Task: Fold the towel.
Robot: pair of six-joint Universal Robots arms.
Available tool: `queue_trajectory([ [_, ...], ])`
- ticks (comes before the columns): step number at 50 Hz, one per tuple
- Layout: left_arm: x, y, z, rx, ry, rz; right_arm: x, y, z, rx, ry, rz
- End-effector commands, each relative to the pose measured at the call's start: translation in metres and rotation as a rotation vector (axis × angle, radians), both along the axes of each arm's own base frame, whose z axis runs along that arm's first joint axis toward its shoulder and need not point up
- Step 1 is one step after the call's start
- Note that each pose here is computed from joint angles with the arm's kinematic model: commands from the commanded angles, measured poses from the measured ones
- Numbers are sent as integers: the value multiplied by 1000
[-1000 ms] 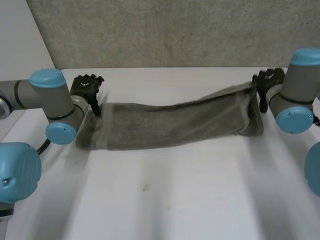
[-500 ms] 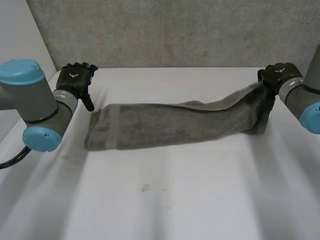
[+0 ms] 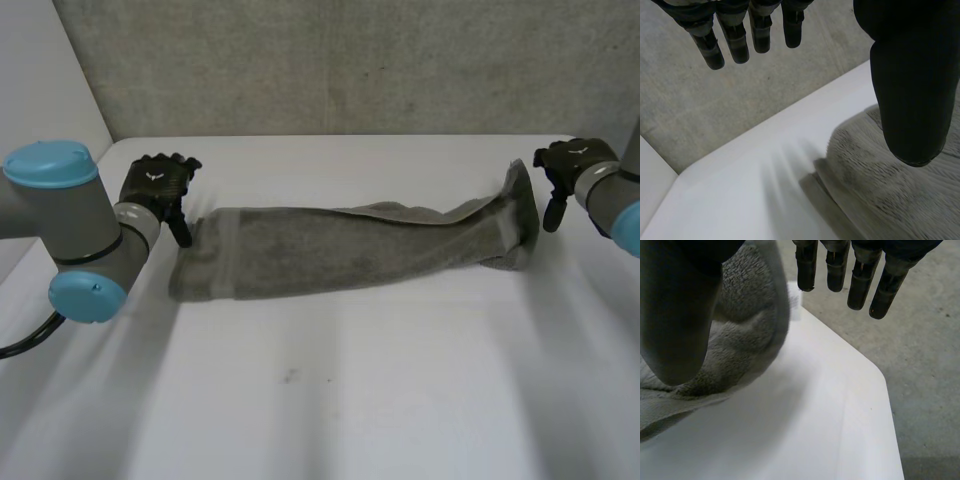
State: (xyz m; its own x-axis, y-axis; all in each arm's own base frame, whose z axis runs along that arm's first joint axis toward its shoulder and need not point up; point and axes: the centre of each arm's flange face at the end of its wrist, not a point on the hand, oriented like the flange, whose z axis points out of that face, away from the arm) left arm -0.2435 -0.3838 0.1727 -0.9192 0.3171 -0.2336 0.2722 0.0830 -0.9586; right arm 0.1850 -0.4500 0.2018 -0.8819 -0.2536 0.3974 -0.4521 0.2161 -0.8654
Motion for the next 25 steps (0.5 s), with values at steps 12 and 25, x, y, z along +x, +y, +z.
queue_trajectory([
  [12,10,50,-20,127,-42,-15,-10,60,-2,194,-149,106],
  [25,6,51,-40,148,-98,-70,-7,57,-47,194,-150,129],
])
